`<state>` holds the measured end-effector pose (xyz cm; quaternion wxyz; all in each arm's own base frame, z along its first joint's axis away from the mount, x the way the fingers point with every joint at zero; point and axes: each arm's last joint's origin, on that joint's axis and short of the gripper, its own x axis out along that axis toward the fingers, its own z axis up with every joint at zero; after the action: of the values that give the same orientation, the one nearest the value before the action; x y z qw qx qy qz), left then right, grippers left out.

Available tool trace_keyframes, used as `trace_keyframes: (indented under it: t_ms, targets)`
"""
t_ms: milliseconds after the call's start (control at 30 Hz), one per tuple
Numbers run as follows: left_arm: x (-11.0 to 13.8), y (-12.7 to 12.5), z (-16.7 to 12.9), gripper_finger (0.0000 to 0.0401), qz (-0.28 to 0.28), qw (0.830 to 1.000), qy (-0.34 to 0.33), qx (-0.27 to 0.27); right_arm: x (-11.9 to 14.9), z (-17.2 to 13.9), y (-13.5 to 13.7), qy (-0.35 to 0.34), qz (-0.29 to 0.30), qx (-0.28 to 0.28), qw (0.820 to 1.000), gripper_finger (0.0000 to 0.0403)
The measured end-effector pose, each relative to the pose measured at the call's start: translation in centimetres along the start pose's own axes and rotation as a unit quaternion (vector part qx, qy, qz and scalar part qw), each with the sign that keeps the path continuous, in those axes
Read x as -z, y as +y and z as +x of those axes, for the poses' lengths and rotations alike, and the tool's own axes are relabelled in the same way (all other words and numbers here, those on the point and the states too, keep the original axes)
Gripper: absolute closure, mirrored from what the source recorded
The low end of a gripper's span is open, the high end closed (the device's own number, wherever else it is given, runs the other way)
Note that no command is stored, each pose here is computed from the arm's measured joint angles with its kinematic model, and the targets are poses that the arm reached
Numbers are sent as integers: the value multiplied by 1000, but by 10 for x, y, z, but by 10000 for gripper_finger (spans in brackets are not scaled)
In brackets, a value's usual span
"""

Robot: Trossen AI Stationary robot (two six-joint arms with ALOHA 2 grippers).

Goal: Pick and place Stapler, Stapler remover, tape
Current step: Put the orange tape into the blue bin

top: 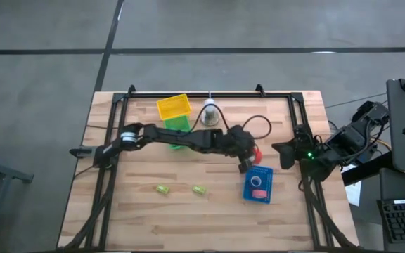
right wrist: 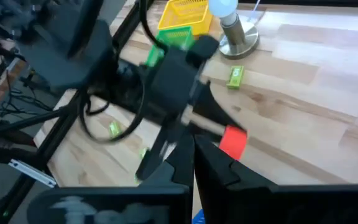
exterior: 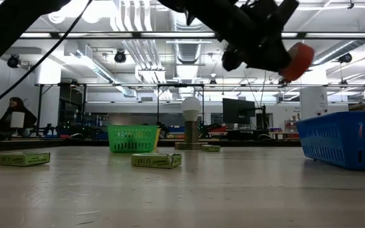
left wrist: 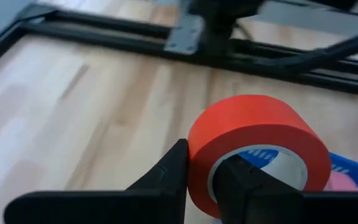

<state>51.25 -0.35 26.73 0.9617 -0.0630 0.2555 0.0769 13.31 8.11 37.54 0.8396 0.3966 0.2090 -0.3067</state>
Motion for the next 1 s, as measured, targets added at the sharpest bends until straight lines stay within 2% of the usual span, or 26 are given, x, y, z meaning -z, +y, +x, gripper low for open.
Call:
trace_keyframes:
  t_ms: [100, 200, 333, 400, 533, 667, 733, 800, 1000]
  targets:
    - [4, -10, 8, 336, 3, 1000, -19, 22, 0, 0, -1, 0, -2, 1, 1000, 394]
    - [7, -14, 15, 331, -29, 999, -31, 29, 0, 0, -1, 4, 0, 1, 1000, 394]
    - [7, -12, 8, 345, -53, 998, -11, 32, 3, 1, 0, 42, -1, 7, 999, 394]
    - [-1, -10, -6, 358, -32, 999, -8, 12, 5, 1, 0, 43, 10, 7, 999, 394]
    - [-26, -4, -57, 359, 40, 998, 8, -48, 7, 4, 4, 39, 45, 10, 998, 394]
    - [-31, 4, -101, 356, 99, 985, 67, -122, 16, 16, 15, 37, 62, 19, 997, 387]
    - [-33, 8, -121, 347, 107, 979, 86, -153, 17, 22, 24, 18, 64, 0, 998, 370]
    - [-37, 11, -139, 341, 98, 978, 92, -161, 15, 29, 34, -1, 72, -19, 997, 343]
    - [-40, 11, -172, 355, 60, 979, 79, -177, -3, 65, 52, -34, 75, -22, 996, 230]
